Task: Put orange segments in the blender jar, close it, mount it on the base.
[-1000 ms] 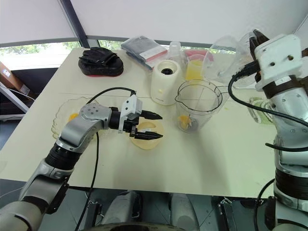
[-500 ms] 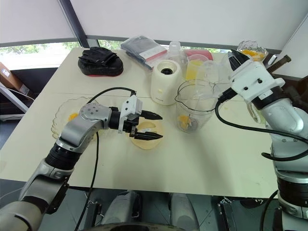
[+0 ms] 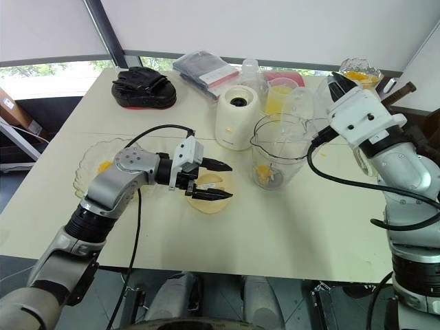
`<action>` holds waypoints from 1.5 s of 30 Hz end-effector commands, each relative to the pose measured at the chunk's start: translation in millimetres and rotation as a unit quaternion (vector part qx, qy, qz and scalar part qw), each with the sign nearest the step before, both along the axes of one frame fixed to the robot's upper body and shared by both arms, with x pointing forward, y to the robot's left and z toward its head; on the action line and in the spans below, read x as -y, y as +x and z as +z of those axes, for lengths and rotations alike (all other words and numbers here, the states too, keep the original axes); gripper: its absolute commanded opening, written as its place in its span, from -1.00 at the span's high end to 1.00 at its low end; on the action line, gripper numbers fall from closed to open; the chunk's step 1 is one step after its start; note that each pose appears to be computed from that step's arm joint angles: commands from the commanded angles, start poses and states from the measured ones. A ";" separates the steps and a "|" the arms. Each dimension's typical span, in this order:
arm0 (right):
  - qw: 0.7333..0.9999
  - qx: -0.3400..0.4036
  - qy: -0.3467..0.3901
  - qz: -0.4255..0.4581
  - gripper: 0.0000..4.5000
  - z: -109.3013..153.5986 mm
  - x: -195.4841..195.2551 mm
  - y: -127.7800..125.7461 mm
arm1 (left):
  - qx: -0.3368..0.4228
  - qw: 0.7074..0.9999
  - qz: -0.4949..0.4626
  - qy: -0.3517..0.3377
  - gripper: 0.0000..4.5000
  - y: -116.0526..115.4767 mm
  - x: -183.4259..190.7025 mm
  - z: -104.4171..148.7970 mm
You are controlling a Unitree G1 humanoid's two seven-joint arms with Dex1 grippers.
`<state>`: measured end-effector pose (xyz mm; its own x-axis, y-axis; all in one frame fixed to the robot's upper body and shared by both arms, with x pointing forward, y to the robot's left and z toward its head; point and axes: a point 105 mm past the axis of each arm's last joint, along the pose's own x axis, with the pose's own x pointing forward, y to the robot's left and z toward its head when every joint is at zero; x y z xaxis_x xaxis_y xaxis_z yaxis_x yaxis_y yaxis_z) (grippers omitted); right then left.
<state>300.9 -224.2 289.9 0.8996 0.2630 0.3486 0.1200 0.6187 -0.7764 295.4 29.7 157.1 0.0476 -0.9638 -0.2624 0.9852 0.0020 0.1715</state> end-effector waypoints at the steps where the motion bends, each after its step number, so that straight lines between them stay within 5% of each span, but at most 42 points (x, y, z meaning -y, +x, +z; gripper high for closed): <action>1: 0.997 0.033 0.059 -0.039 0.98 15.3 21.5 -8.7 | 0.020 1.000 -0.011 -0.002 -0.54 -1.1 3.4 8.5; 11: 0.948 0.055 0.287 -0.123 0.98 14.0 80.8 -20.8 | 0.022 1.000 -0.013 0.000 -0.54 -0.2 3.1 8.6; 18: 0.844 0.102 0.490 -0.192 0.98 -11.6 134.7 -41.1 | 0.020 1.000 -0.013 0.002 -0.54 1.1 3.7 7.4; 31: 0.744 0.097 0.607 -0.260 0.98 -112.0 159.7 -60.7 | 0.014 1.000 0.021 0.001 -0.54 6.0 -6.8 6.5; 45: 0.717 0.071 0.616 -0.318 0.98 -178.5 168.9 -59.6 | -0.003 0.997 0.042 -0.067 -0.54 0.8 -17.3 30.5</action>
<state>243.4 -388.0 98.1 0.6496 -0.7603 0.0005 0.7075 0.6047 0.3658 298.4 44.0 175.5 0.1256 -0.9788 -0.1616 0.9868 0.1064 0.1222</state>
